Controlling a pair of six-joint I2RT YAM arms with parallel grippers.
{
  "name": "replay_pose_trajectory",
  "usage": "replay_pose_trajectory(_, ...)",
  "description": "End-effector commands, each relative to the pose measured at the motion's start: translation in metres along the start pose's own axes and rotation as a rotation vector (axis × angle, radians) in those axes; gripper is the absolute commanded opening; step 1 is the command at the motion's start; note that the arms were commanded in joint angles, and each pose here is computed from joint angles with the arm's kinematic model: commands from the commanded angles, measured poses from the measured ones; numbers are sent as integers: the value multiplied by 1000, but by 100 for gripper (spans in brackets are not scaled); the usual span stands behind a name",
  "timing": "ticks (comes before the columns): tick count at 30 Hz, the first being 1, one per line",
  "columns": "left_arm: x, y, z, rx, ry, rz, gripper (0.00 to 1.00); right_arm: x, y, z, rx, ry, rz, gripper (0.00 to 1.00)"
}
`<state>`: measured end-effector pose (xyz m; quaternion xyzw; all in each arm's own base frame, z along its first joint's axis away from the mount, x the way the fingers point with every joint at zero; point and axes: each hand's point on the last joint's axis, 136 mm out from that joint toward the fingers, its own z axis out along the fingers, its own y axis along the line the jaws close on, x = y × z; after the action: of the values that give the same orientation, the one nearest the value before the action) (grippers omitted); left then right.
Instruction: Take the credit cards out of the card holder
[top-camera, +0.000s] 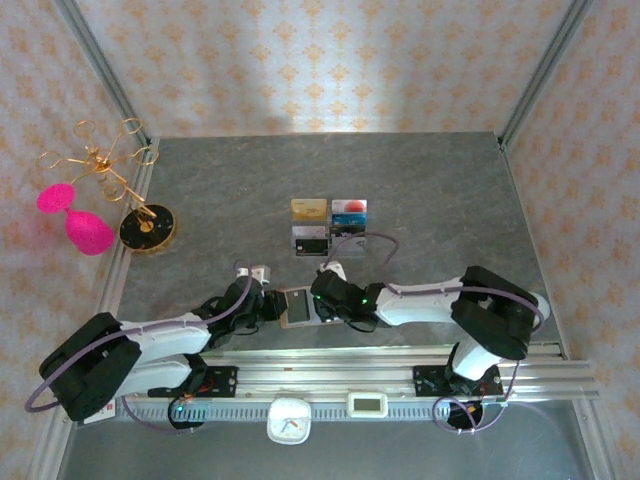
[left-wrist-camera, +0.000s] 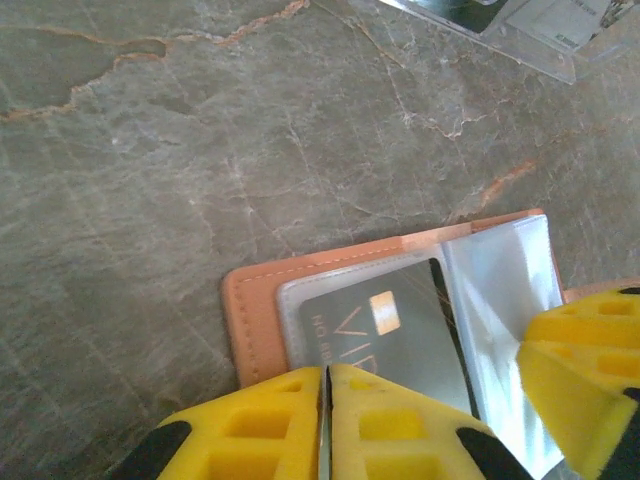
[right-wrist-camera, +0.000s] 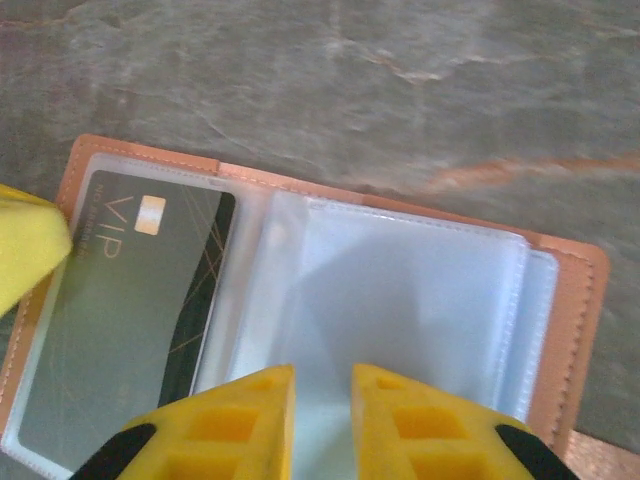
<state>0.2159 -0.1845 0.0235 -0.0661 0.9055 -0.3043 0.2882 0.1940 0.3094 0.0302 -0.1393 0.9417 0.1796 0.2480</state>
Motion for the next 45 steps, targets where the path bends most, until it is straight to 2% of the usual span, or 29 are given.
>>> replay_pose_trajectory(1, -10, -15, -5, 61, -22, 8, 13, -7, -16, -13, 59, -48, 48, 24)
replay_pose_trajectory(6, -21, -39, -20, 139, -71, 27, 13, -33, 16, -32, -73, -104, 11, 26)
replay_pose_trajectory(11, -11, -39, -8, 124, -21, 53, 0, -31, 46, -24, -244, 2, 41, 23)
replay_pose_trajectory(14, -6, -39, -3, 143, -9, 48, 0, -32, 53, -20, -298, 30, 71, 22)
replay_pose_trajectory(21, -9, -47, -3, 149, -6, 69, 0, -26, 46, -5, -278, 84, 110, 21)
replay_pose_trajectory(27, -20, -60, -13, 155, -50, 102, 0, -25, 41, -5, -264, 70, 124, 20)
replay_pose_trajectory(45, 14, -11, 8, 4, 51, 84, 0, -6, 21, 12, -204, 115, 176, 19)
